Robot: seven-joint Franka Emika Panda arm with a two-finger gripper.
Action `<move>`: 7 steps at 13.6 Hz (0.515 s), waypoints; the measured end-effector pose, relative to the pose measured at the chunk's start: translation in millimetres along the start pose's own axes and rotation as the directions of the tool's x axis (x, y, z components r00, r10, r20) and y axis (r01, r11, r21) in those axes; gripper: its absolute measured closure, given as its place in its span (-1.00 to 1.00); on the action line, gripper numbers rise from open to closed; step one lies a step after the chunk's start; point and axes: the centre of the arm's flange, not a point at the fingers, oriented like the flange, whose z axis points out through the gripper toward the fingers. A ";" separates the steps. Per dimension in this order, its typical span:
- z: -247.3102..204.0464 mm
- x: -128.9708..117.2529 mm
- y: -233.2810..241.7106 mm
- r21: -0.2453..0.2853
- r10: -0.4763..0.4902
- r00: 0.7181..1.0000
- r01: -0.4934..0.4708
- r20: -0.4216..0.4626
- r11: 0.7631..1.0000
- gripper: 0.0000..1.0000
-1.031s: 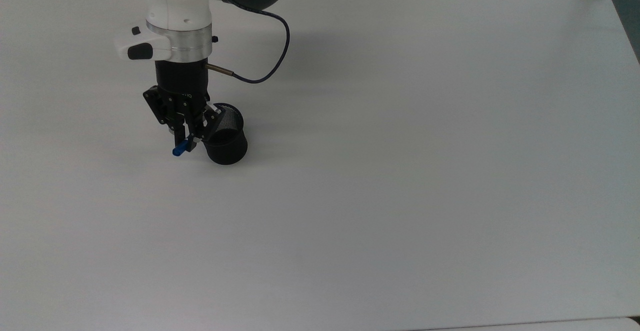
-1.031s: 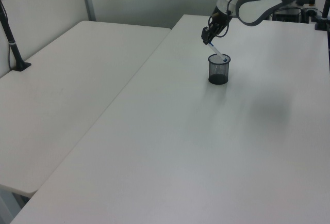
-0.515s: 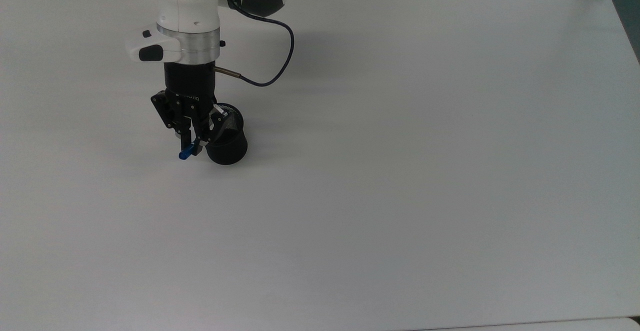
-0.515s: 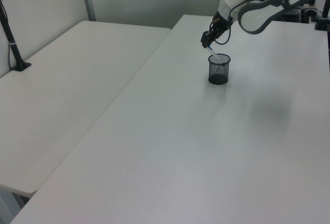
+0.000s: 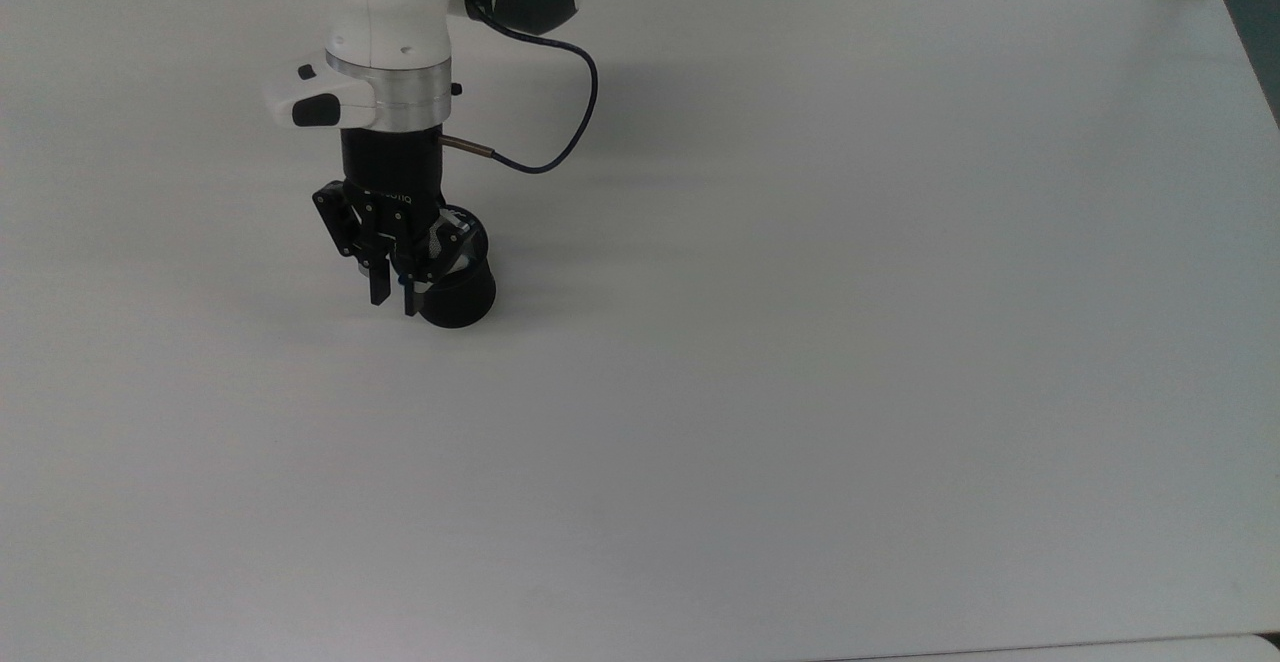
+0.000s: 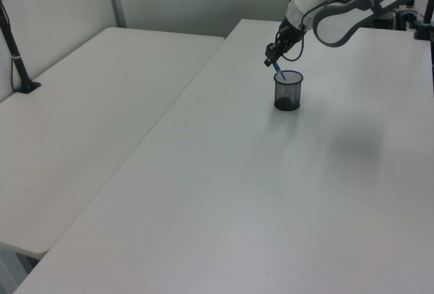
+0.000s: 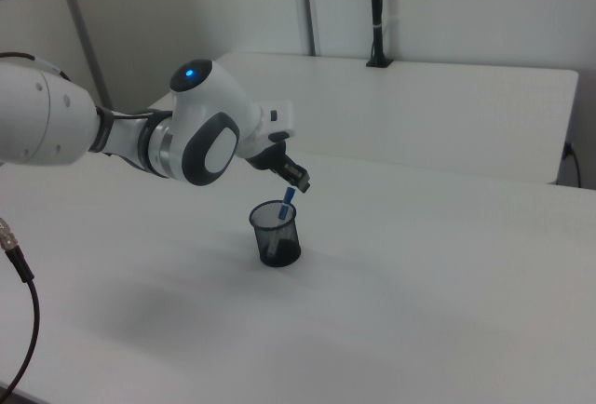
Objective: Insert the marker
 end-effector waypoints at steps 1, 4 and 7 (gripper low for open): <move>0.0 -0.6 -2.6 0.003 0.000 1.000 0.000 0.001 1.000 0.06; -3.0 -4.0 -11.9 0.003 0.049 0.998 -0.049 0.037 0.999 -0.72; -28.7 1.2 -20.4 -0.025 0.065 0.983 -0.062 0.173 0.998 -1.00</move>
